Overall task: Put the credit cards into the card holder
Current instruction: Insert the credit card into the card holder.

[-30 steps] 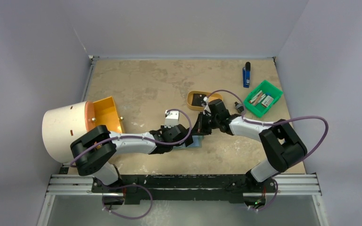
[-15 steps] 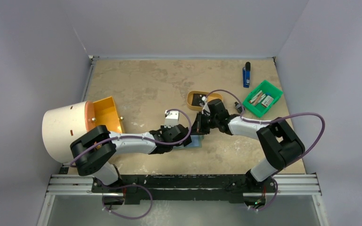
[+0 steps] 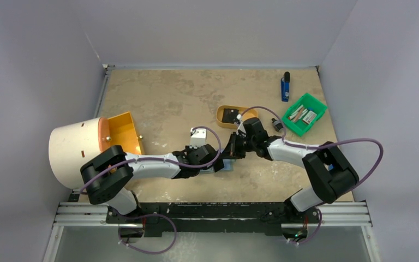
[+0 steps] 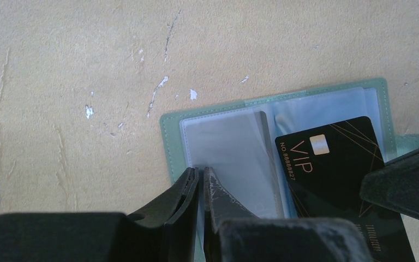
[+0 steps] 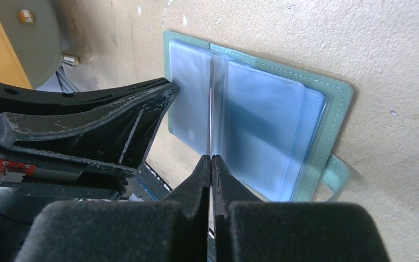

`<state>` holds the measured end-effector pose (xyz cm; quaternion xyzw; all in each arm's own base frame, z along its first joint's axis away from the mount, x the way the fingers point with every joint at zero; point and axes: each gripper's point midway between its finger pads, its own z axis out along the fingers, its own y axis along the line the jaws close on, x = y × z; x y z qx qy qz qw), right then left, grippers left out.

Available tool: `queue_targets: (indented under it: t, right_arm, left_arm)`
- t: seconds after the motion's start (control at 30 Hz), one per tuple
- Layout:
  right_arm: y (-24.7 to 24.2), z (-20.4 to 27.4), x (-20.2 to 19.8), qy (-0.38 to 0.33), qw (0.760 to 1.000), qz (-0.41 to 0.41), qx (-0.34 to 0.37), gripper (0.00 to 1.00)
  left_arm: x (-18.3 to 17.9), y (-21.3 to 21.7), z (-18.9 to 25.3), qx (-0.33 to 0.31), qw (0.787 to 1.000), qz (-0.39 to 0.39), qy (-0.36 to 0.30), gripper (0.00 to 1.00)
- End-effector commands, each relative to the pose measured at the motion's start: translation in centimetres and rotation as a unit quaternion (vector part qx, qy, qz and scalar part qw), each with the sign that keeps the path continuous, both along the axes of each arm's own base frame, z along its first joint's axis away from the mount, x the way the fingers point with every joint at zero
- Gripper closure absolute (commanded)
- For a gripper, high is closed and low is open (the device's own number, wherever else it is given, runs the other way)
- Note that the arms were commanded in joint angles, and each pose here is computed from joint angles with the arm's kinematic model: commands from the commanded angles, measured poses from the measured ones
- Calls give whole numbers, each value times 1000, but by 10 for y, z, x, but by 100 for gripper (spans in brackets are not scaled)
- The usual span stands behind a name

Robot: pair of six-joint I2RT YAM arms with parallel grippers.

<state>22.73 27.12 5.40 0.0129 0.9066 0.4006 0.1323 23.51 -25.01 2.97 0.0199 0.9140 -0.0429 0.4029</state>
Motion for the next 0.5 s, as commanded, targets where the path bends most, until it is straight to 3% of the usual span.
queue_targets:
  t: [0.0,0.47]
  right_arm:
    - [-3,4,0,-16,1000,1,-4,100]
    - [12,4,3,-7,999,33,19,100]
  left_arm:
    - [0,3,6,-8,1000,7,-4,93]
    - [0,1,5,-10,1000,7,-2,93]
